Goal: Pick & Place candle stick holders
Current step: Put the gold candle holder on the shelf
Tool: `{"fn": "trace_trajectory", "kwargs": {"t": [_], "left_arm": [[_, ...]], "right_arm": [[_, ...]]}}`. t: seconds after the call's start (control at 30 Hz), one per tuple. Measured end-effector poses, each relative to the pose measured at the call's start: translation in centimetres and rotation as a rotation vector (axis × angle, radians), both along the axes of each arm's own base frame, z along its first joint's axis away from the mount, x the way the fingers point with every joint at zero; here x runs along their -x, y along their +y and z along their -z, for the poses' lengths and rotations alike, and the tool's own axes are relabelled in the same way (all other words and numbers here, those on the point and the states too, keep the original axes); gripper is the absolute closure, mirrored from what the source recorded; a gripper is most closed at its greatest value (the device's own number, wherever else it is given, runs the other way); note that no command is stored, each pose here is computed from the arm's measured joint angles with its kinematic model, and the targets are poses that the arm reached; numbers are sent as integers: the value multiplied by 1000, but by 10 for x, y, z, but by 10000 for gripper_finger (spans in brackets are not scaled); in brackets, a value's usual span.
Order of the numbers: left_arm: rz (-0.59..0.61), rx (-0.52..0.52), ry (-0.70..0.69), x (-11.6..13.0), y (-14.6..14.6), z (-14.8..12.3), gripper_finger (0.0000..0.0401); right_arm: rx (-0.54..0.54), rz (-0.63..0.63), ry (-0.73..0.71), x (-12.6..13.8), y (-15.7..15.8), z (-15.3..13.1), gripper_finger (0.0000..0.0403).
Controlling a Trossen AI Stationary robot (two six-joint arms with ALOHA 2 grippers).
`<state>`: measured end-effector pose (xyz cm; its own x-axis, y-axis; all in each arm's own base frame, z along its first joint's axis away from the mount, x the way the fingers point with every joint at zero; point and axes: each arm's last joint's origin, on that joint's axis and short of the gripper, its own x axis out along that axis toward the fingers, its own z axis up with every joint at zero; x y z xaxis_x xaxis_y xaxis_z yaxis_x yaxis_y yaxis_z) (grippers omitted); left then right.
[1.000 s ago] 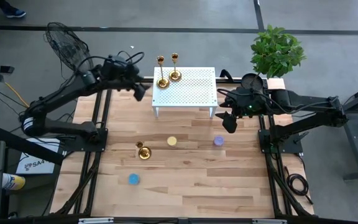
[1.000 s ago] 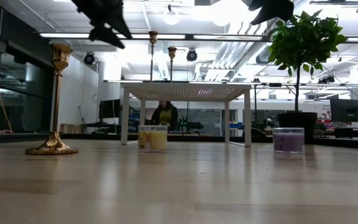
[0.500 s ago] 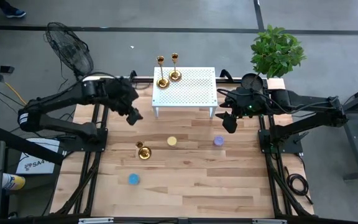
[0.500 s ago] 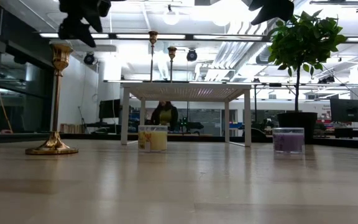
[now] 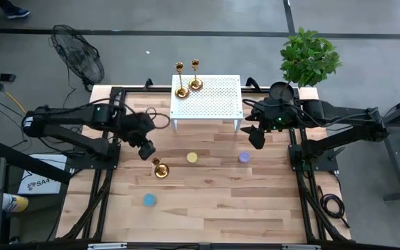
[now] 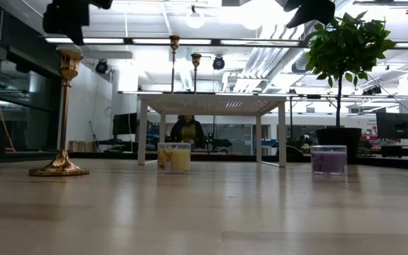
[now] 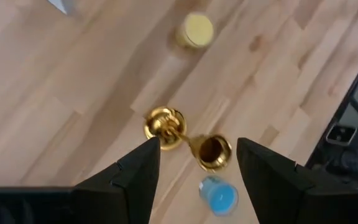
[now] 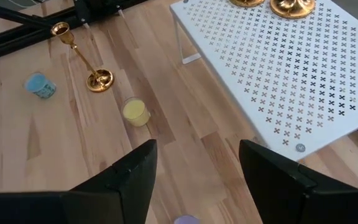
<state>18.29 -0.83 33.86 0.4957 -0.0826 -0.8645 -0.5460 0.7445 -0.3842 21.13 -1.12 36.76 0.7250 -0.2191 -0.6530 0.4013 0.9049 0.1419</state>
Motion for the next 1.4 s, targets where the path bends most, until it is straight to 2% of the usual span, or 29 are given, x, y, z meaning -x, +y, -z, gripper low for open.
{"fn": "trace_trajectory", "kwargs": {"t": [0.13,0.3,0.5,0.63,0.93,1.2,1.4], "left_arm": [[43,-21,2,1,-16,0,193],[153,-78,-8,6,-42,2,193],[234,-189,33,20,-72,24,193],[193,-301,36,28,-83,44,193],[85,-455,-58,38,-95,94,193],[6,-434,-199,32,-98,128,193],[-41,-444,-283,29,-99,134,193]], "right_arm": [[-2,-2,0,0,0,0,180],[-3,0,0,0,0,0,180],[-5,1,0,0,0,0,180],[-2,4,0,0,0,0,180],[-3,4,0,0,0,0,180],[-13,13,-3,0,0,0,180],[-13,13,-3,0,0,0,181]]}}
